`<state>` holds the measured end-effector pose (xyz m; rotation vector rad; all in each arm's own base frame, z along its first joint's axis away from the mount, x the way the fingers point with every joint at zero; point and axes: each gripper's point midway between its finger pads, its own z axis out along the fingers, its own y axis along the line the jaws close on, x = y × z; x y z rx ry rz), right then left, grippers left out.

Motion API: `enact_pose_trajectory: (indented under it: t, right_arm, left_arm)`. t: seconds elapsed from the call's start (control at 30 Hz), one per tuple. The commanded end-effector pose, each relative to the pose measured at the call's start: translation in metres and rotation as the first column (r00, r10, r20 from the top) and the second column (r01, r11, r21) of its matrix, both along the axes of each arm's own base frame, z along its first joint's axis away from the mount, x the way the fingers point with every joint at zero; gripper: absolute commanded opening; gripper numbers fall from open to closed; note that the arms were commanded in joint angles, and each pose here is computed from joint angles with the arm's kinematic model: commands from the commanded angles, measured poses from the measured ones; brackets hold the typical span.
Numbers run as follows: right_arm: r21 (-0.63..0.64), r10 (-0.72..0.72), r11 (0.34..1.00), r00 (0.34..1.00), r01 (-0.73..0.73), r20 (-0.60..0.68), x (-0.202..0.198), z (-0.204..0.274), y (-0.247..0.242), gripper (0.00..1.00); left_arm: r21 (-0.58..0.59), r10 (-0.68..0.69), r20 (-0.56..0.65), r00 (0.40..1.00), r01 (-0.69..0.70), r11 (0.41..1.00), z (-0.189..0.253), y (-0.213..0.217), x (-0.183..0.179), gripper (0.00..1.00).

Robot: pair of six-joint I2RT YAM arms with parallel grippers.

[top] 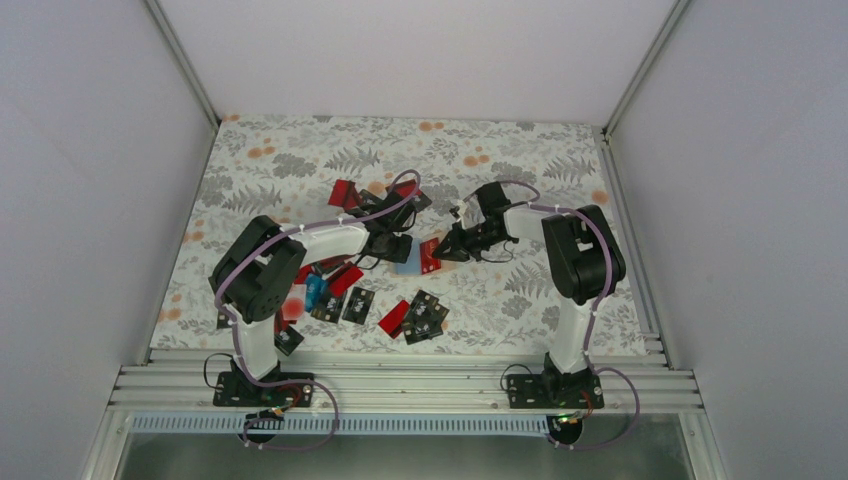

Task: Put the credit cards into the card holder

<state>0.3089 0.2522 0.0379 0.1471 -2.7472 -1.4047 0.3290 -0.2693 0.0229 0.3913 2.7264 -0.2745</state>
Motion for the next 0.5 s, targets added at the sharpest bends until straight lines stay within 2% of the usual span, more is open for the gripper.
enact_pose_trajectory:
  t: [0.0, 0.47]
  right_arm:
    - [0.015, -0.009, 1.0, 0.998, 0.008, 0.066, 0.015, 0.0102, 0.0025, 0.04]
    - [0.032, 0.001, 0.999, 0.998, -0.003, 0.068, 0.0176, 0.0038, 0.0053, 0.04]
  left_arm:
    - [0.058, -0.001, -0.043, 0.999, 0.003, 0.998, -0.0188, 0.0127, -0.0103, 0.03]
    - [0.062, -0.003, -0.045, 0.999, 0.006, 0.998, -0.0194, 0.013, -0.0098, 0.03]
